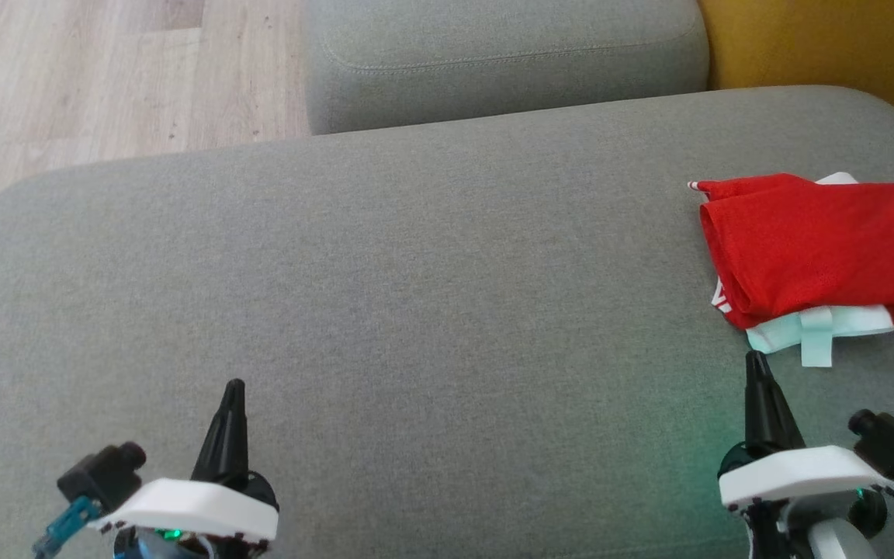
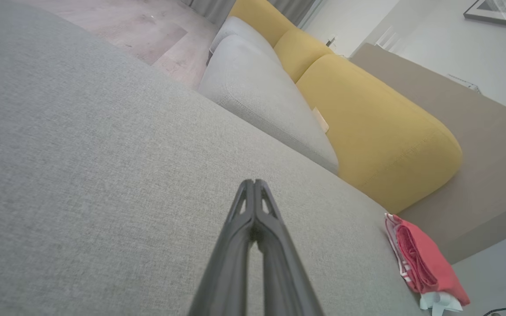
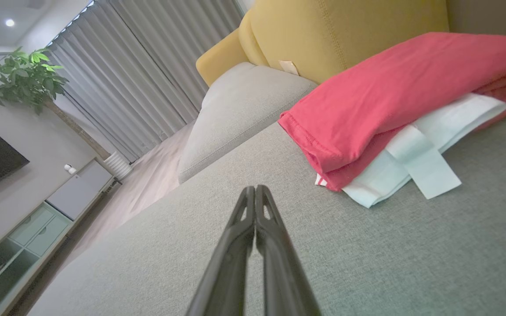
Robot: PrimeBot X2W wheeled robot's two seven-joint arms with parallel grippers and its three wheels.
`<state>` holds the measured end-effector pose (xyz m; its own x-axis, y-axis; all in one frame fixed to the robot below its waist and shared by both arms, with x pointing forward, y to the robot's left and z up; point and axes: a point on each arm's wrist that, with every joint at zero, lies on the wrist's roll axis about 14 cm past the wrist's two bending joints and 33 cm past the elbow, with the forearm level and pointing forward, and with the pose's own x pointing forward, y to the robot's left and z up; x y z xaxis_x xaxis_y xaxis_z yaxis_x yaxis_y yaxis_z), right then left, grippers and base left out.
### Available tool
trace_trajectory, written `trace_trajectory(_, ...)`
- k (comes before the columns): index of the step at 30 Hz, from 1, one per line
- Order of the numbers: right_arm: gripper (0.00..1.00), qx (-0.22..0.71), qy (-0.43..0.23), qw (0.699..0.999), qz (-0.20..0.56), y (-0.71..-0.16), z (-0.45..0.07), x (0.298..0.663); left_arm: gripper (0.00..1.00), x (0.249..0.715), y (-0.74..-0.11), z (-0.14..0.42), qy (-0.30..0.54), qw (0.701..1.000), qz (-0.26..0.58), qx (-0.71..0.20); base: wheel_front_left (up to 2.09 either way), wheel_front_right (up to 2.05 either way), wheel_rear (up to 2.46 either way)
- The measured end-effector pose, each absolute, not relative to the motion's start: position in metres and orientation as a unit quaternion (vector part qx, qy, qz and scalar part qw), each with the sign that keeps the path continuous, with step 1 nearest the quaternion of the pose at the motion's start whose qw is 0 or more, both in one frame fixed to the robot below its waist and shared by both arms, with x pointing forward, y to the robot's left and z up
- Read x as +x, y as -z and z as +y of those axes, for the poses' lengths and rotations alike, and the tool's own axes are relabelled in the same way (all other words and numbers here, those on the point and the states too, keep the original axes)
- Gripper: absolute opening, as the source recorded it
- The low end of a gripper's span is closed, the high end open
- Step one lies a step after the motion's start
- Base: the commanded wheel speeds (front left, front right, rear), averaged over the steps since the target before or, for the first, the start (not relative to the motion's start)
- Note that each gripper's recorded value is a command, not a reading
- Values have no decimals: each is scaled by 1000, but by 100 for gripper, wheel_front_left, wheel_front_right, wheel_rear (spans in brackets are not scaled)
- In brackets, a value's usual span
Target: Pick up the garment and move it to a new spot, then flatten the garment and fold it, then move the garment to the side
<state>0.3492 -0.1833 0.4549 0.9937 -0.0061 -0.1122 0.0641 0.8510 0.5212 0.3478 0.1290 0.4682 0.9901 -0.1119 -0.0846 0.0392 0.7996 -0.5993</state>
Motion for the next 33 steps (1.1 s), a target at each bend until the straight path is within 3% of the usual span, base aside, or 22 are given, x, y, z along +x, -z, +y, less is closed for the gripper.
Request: trace_trajectory(33,0,432,47,899,55,-457,-193,357,0,357,-465,150,0,886,74,-458,0,0,0)
